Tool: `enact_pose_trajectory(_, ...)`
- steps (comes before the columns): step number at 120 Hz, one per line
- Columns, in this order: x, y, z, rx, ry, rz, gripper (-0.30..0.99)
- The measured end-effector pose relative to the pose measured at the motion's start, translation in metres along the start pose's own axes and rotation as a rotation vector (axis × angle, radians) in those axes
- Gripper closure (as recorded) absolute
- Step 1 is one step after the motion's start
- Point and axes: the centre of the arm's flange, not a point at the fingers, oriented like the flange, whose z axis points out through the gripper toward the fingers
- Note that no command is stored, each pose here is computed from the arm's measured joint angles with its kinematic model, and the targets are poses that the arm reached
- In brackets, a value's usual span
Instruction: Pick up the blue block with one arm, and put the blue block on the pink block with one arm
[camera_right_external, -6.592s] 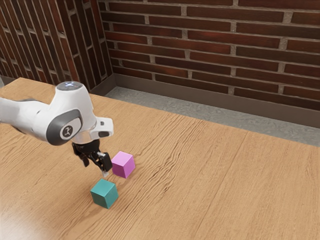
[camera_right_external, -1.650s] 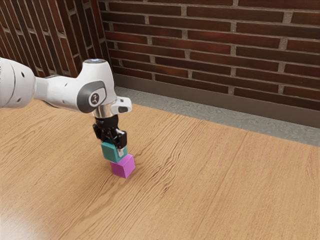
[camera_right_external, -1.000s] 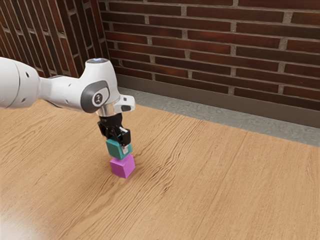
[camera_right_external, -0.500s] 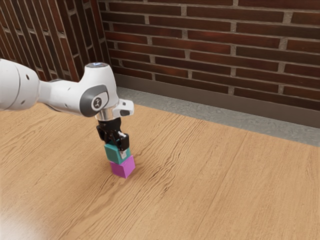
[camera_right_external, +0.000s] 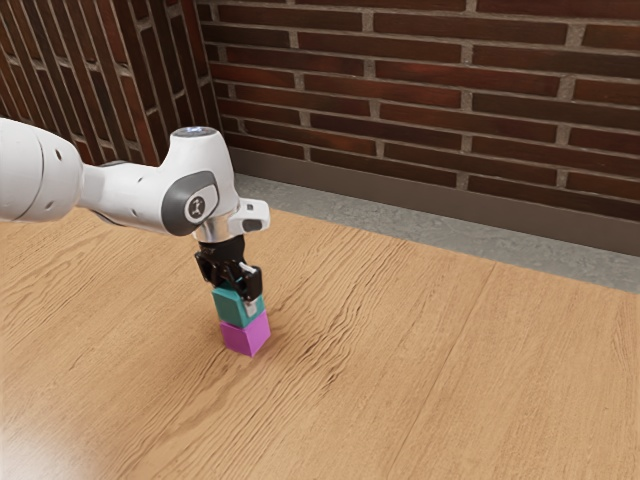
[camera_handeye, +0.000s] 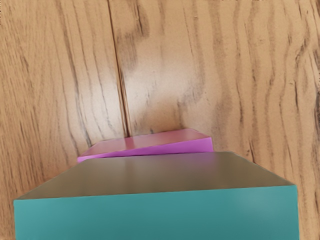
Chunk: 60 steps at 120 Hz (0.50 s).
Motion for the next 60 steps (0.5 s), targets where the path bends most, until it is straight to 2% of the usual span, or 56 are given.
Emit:
enact_pose_trajectory(34, -0.0011, -0.0005, 0.0087, -0.002, -0.015, -0.034, 0.29)
enact_pose_trajectory(60, -0.0005, -0.0006, 0.0095, -0.007, -0.015, -0.048, 0.12)
